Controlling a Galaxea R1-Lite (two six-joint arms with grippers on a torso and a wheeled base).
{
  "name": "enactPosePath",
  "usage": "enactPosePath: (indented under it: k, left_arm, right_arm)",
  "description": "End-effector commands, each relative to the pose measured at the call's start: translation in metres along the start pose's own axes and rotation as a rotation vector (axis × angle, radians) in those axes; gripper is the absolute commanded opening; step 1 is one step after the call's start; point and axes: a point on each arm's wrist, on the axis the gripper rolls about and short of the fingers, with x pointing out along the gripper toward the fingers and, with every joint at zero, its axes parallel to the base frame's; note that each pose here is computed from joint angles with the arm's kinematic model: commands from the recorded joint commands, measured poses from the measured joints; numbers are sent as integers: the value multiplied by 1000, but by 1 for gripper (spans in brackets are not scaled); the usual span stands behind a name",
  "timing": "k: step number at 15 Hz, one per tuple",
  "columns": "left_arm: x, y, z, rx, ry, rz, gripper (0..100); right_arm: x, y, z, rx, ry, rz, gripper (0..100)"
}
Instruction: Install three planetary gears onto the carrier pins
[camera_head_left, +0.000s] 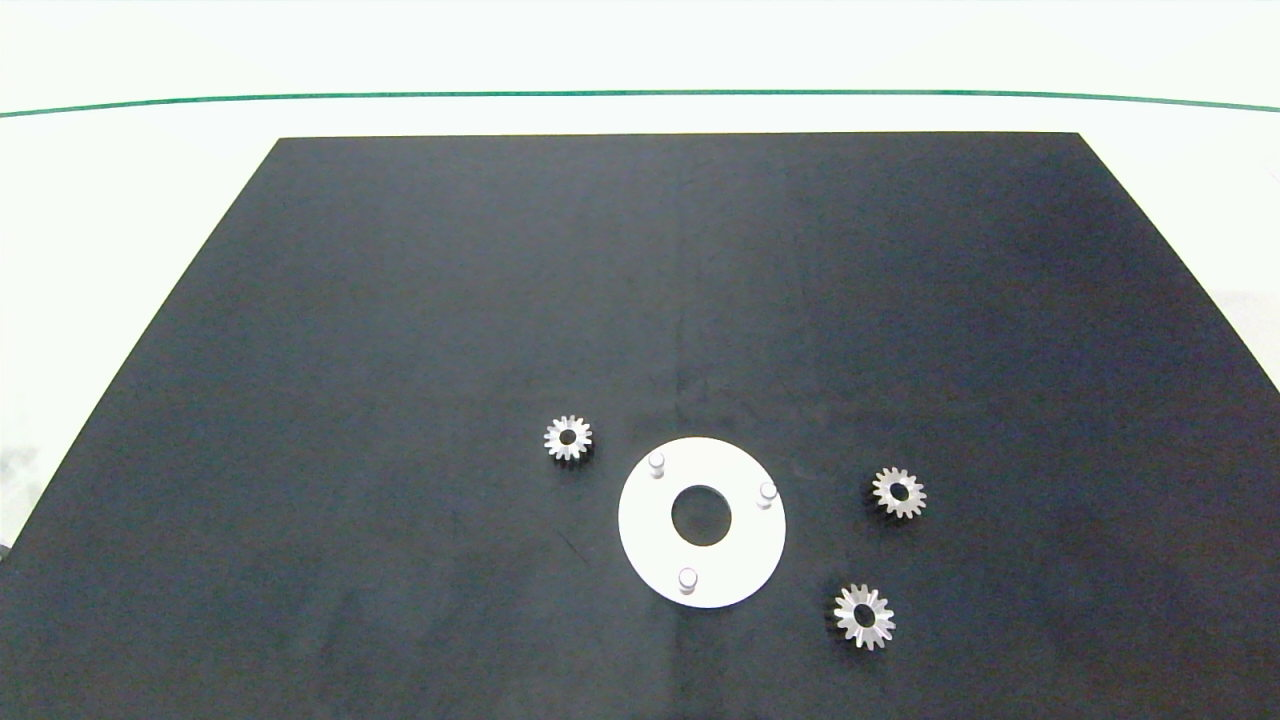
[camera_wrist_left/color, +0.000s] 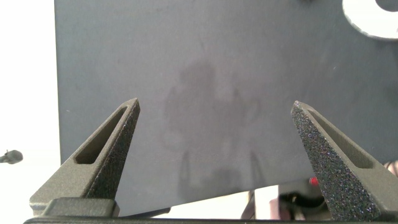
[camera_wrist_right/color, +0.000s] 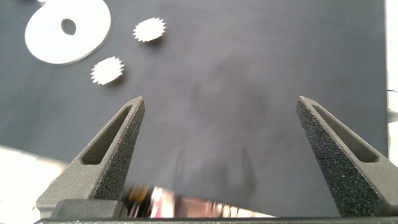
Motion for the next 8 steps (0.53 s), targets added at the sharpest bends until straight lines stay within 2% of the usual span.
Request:
enactPosePath:
  k: [1, 2, 4, 8]
  left_arm:
    - [5, 1, 5, 40, 55, -2, 100]
    - [5, 0, 5, 43, 65, 20, 100]
    - [6, -2, 4, 74, 103, 55, 100]
    - [6, -2, 5, 77, 108, 56, 100]
  right_arm:
    - [53, 5, 46, -102, 257, 241, 100]
    - [66, 9, 47, -119, 306, 262, 100]
    - [83, 19, 44, -208, 397, 340, 100]
    - [106, 32, 34, -307, 518, 346, 100]
